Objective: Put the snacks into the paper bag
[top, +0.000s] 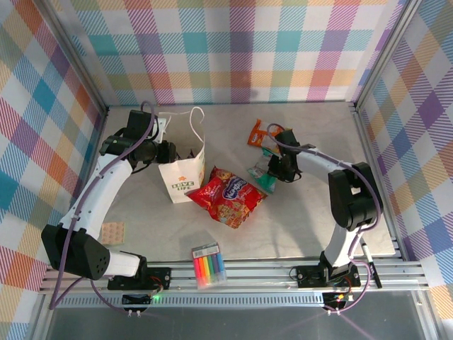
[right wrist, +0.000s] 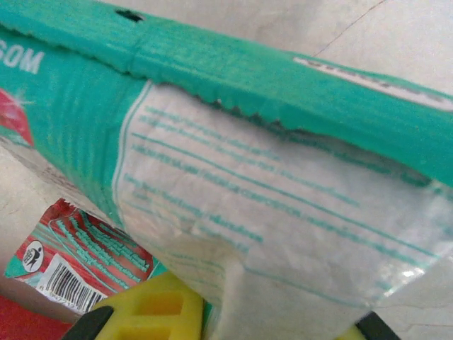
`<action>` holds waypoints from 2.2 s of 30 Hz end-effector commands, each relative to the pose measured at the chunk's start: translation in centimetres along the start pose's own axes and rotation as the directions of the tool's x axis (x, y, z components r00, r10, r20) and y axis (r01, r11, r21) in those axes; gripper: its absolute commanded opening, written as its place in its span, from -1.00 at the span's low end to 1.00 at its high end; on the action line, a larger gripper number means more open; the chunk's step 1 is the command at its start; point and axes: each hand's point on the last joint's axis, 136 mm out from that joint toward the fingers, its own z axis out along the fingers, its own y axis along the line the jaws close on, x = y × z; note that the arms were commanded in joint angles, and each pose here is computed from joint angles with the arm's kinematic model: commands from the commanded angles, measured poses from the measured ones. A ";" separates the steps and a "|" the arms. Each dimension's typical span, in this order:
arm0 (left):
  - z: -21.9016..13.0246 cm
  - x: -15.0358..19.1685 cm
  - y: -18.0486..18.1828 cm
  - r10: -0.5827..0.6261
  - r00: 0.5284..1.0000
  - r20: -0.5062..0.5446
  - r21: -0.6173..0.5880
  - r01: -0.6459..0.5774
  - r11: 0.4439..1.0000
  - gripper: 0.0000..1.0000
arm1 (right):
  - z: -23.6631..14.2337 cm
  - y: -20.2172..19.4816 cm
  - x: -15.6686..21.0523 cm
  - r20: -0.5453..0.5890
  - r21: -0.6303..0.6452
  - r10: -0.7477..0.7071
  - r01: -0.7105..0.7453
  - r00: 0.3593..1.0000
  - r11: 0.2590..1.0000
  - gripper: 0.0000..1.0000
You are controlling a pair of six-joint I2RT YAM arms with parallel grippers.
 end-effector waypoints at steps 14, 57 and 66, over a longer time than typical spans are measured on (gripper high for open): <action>-1.4 -0.7 -0.8 -0.020 0.998 0.060 0.023 0.018 1.000 -0.25 | -6.5 0.4 -1.7 0.092 0.042 -0.141 0.137 0.986 0.990 -0.69; -6.2 -5.0 0.6 -0.166 0.946 0.280 0.035 0.163 0.986 -0.12 | -23.3 8.6 -4.4 0.363 -0.139 -0.308 0.378 0.879 0.915 -0.68; -7.8 -6.4 1.7 -0.243 0.904 0.353 0.072 0.232 0.970 -0.12 | -26.7 12.2 -4.2 0.434 -0.155 -0.381 0.484 0.817 0.861 -0.68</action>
